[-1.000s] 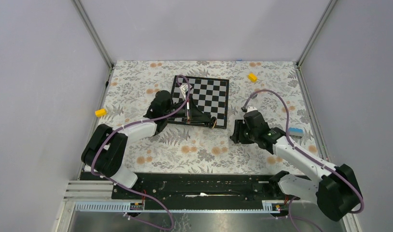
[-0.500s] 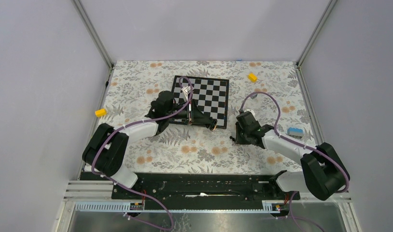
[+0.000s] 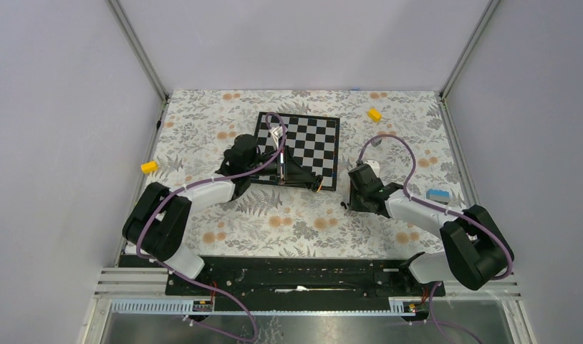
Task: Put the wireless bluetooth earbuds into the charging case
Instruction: Pick up the right earbud from the center of the board.
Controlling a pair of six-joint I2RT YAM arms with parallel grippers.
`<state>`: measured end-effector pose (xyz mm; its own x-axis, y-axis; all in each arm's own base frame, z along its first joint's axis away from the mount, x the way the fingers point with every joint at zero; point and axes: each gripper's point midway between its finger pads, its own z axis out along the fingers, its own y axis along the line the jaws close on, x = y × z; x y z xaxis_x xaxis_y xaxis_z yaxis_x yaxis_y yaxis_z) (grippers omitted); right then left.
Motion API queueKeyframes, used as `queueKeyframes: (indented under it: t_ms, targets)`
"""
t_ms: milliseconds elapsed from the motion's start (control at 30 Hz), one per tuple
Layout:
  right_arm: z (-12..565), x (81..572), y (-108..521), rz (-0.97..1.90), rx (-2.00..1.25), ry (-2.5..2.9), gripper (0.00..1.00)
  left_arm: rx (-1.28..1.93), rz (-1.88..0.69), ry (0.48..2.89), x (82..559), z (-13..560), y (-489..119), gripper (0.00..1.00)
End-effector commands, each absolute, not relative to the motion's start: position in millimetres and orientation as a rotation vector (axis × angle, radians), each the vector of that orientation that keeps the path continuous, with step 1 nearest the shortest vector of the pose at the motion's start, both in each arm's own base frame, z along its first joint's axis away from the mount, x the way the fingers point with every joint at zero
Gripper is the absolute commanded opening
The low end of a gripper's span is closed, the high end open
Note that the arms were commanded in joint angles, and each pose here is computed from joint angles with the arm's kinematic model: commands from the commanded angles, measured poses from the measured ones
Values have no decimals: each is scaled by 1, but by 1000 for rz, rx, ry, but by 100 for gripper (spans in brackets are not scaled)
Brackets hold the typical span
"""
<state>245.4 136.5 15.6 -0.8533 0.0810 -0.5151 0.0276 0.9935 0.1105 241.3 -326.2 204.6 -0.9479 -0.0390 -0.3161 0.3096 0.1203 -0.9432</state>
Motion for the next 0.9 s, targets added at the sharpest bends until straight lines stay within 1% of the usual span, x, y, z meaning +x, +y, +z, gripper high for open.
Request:
queueKeyframes:
  t_ms: [0, 233, 367, 533, 867]
  targets:
    - [37, 266, 134, 68, 51, 2521, 40, 354, -1930, 2026, 243, 226, -330, 0]
    - [67, 275, 165, 282, -6, 2448, 37, 349, -1947, 2009, 243, 228, -330, 0]
    - [61, 275, 177, 325, -64, 2484, 39, 346, -1951, 2014, 244, 228, -331, 0]
    - [50, 273, 193, 398, -101, 2523, 39, 349, -1951, 2011, 242, 230, -330, 0]
    - [32, 267, 192, 371, -129, 2585, 38, 342, -1945, 2021, 243, 229, -331, 0]
